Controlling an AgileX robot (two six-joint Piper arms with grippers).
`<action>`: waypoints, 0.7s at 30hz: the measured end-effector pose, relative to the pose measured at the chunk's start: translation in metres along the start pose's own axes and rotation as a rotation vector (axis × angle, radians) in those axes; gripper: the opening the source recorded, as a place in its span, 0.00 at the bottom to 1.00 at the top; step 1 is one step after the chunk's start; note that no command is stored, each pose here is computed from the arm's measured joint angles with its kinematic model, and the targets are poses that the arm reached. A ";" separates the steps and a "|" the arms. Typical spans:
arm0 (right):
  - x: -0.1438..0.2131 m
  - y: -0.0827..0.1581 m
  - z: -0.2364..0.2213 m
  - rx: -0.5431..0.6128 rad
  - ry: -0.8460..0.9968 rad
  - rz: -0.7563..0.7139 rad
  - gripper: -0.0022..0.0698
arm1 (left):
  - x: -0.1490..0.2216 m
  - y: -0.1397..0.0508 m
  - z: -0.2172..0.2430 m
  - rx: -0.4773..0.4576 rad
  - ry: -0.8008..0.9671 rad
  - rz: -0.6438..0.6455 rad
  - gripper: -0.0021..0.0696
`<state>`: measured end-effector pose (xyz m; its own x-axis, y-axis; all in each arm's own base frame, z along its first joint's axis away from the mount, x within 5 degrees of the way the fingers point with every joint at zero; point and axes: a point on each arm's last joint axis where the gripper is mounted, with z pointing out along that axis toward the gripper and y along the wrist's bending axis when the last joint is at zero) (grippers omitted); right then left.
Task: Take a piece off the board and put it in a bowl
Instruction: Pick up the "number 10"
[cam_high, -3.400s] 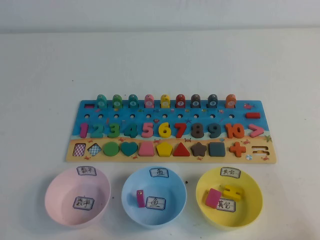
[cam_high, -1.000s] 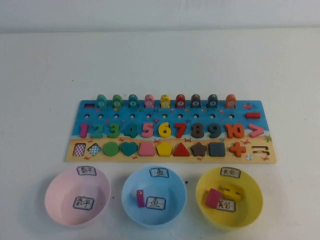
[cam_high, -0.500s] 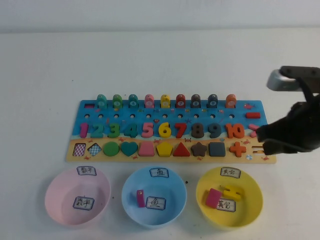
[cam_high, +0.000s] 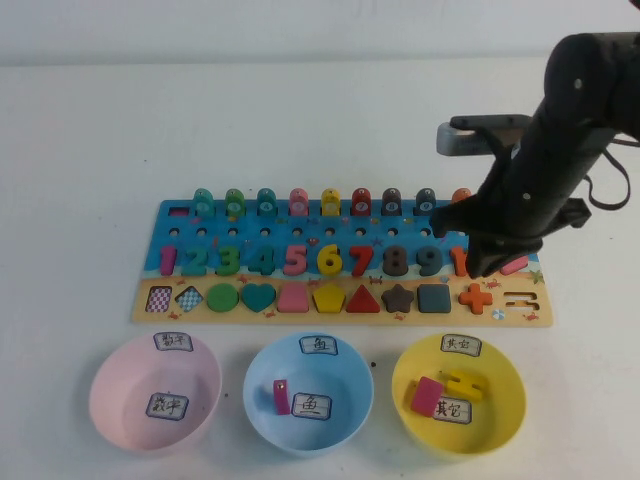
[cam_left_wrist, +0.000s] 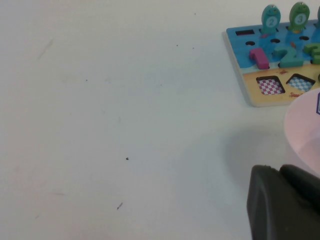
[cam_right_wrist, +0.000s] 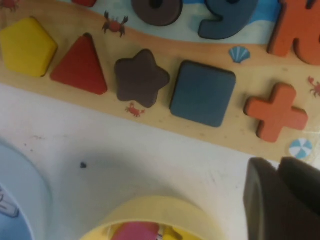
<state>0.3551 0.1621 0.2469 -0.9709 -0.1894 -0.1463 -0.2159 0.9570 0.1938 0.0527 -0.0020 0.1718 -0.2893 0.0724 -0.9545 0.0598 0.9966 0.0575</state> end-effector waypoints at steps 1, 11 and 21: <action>-0.005 0.000 0.004 0.004 0.014 0.007 0.10 | 0.000 0.000 0.000 0.000 0.000 0.000 0.03; -0.043 -0.005 0.027 0.101 0.020 0.105 0.50 | 0.000 0.000 0.000 0.000 0.000 0.000 0.03; -0.055 -0.009 0.054 0.136 0.046 0.134 0.52 | 0.000 0.000 0.000 -0.001 0.000 0.002 0.03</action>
<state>0.4160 0.1754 0.2008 -0.9944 -0.0653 -0.0831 -0.0717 0.9946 0.0757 0.0527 -0.0019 0.1718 -0.2892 0.0740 -0.9544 0.0597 0.9965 0.0591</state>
